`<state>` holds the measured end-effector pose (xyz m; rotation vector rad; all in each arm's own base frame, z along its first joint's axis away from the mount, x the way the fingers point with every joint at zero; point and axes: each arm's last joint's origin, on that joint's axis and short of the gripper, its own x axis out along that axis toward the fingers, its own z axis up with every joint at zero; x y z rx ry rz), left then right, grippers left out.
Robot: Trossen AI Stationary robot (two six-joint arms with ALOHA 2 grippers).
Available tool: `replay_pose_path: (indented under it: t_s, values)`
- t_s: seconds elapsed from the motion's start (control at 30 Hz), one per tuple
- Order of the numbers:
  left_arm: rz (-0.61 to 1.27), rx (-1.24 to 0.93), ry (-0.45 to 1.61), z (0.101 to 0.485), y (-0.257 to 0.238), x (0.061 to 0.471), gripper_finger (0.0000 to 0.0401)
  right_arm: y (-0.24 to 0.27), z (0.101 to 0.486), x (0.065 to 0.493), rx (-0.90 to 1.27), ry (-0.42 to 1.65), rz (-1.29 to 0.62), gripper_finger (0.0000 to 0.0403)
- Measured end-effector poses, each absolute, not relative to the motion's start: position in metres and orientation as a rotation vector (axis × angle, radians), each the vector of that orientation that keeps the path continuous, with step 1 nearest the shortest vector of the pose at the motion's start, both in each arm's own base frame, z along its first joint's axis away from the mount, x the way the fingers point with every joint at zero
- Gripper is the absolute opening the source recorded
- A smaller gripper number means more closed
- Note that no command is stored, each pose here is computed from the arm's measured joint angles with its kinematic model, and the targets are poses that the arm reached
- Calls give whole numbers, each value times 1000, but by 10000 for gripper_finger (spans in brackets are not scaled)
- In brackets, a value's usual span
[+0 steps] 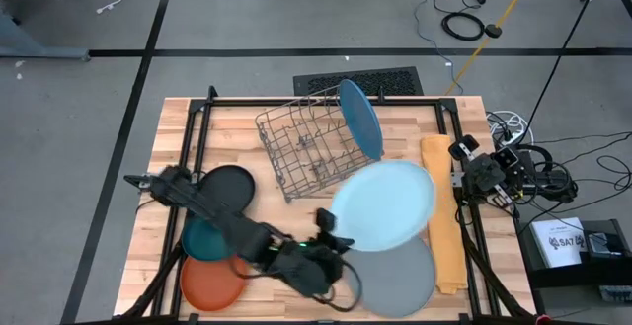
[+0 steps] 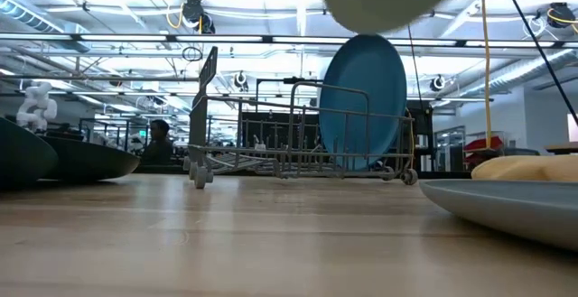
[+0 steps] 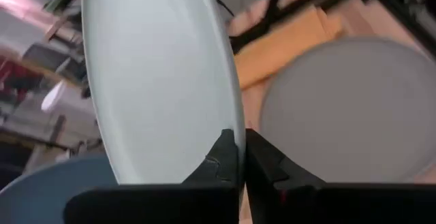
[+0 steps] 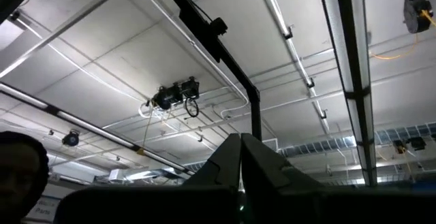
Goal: Sort dishes
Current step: Put the light blue plate into the dish rack
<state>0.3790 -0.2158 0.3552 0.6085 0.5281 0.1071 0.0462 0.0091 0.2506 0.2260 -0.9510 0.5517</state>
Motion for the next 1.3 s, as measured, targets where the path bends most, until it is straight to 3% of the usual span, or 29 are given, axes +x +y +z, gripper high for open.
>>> replay_pose_path:
  t_s: [0.2,0.43,0.73,0.9,1.1,1.3]
  values:
    - [281,294,466,401,-195,338,0,9,250,47,224,-943,556,6]
    - [519,-96,318,409,-159,353,0,9,250,48,221,-933,546,6]
    - [698,-186,245,398,-132,367,0,9,250,47,231,-941,550,6]
    - [687,-243,157,399,-129,377,0,9,250,47,232,-943,550,6]
    - [477,-314,-15,383,-135,397,0,9,250,47,231,-943,549,6]
    - [480,-374,-124,364,-115,394,0,9,251,45,244,-963,564,6]
